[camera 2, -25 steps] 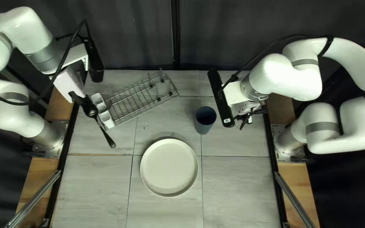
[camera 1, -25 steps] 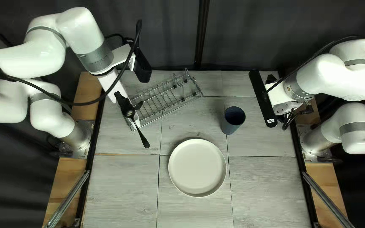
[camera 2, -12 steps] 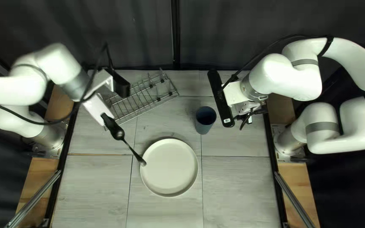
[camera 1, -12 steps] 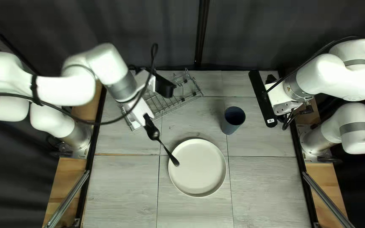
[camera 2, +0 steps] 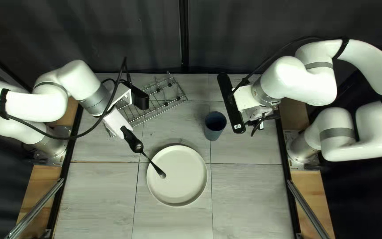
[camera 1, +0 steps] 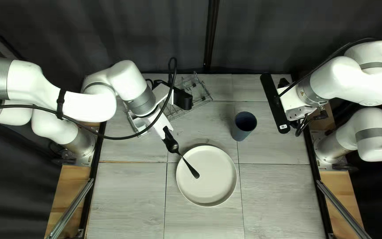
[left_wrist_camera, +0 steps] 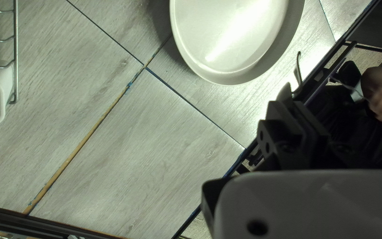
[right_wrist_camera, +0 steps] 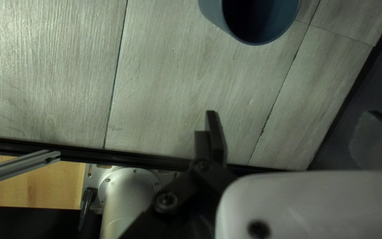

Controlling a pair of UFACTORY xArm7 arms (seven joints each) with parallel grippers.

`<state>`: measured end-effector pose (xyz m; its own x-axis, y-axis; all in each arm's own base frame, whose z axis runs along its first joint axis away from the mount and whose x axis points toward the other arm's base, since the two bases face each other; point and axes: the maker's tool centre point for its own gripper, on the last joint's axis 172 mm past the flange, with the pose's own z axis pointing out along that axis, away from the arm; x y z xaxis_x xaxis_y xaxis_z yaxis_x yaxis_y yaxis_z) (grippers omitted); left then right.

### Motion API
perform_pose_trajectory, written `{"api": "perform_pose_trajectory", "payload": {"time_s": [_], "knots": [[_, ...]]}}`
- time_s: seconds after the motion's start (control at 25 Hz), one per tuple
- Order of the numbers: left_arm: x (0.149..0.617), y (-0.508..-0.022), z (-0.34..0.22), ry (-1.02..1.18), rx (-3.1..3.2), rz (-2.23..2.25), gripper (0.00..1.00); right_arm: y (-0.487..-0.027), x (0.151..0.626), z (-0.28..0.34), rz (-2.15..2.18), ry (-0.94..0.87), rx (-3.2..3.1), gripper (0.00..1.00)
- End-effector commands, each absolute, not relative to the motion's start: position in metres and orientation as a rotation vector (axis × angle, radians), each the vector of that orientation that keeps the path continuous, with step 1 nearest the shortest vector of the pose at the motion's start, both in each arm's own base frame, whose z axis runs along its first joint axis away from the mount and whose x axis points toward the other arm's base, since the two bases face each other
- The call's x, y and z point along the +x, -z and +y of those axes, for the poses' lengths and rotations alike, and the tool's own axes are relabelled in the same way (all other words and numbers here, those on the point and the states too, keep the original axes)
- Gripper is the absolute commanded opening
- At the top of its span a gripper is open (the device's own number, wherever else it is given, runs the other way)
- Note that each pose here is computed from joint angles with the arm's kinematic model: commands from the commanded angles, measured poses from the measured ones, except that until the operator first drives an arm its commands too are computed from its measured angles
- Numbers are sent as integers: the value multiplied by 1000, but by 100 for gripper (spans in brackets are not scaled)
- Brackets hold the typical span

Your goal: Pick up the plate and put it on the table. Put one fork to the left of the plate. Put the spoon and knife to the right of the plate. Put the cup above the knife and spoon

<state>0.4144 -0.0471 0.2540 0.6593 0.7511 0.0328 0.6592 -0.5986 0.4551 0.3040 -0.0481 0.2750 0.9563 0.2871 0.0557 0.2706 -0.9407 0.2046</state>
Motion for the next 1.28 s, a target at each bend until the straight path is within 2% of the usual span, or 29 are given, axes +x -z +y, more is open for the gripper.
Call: {"api": "perform_pose_trajectory", "payload": {"time_s": [0.04,1.28], "knots": [[414,-254,-47,-310,2471,1107,0,-275,304,-48,419,-125,2913,100],[414,-254,-47,-310,2471,1107,0,-273,307,-38,337,-142,2945,100]]}}
